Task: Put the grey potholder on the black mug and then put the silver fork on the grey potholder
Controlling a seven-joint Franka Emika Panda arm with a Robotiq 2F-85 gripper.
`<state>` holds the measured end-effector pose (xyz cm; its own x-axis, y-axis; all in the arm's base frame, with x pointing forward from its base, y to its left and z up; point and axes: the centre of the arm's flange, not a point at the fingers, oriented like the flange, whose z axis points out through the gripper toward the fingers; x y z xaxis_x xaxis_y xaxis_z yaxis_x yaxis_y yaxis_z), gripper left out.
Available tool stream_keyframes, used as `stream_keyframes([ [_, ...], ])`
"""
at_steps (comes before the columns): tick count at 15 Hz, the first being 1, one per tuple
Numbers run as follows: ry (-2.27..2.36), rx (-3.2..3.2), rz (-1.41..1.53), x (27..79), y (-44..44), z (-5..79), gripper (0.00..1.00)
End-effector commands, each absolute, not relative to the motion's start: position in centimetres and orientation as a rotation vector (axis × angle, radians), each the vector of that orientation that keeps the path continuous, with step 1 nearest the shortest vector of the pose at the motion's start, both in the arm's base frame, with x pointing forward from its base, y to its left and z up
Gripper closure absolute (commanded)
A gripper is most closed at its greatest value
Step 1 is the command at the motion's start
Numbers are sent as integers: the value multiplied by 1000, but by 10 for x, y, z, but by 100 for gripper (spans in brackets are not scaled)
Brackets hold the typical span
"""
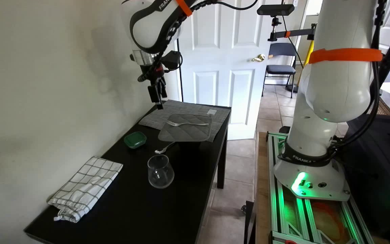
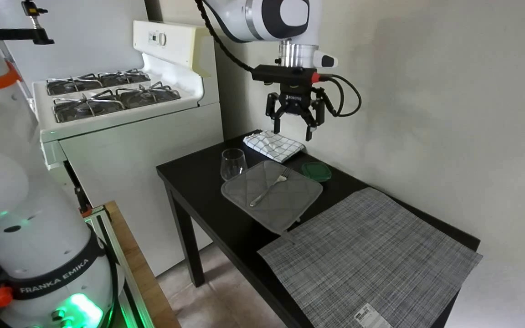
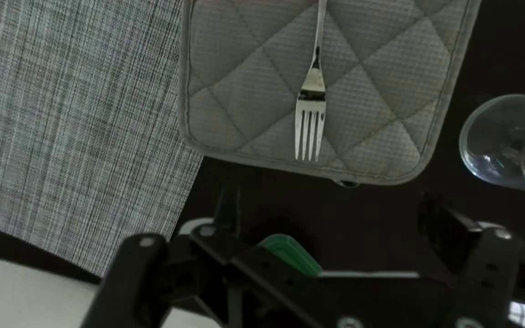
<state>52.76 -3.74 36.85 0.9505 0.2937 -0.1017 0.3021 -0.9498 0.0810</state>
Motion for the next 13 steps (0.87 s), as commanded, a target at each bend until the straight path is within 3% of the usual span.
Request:
stream_keyframes([
  [1,391,2986,-12,504,-16,415,0],
  [13,384,3001,30,522,-19,424,0],
])
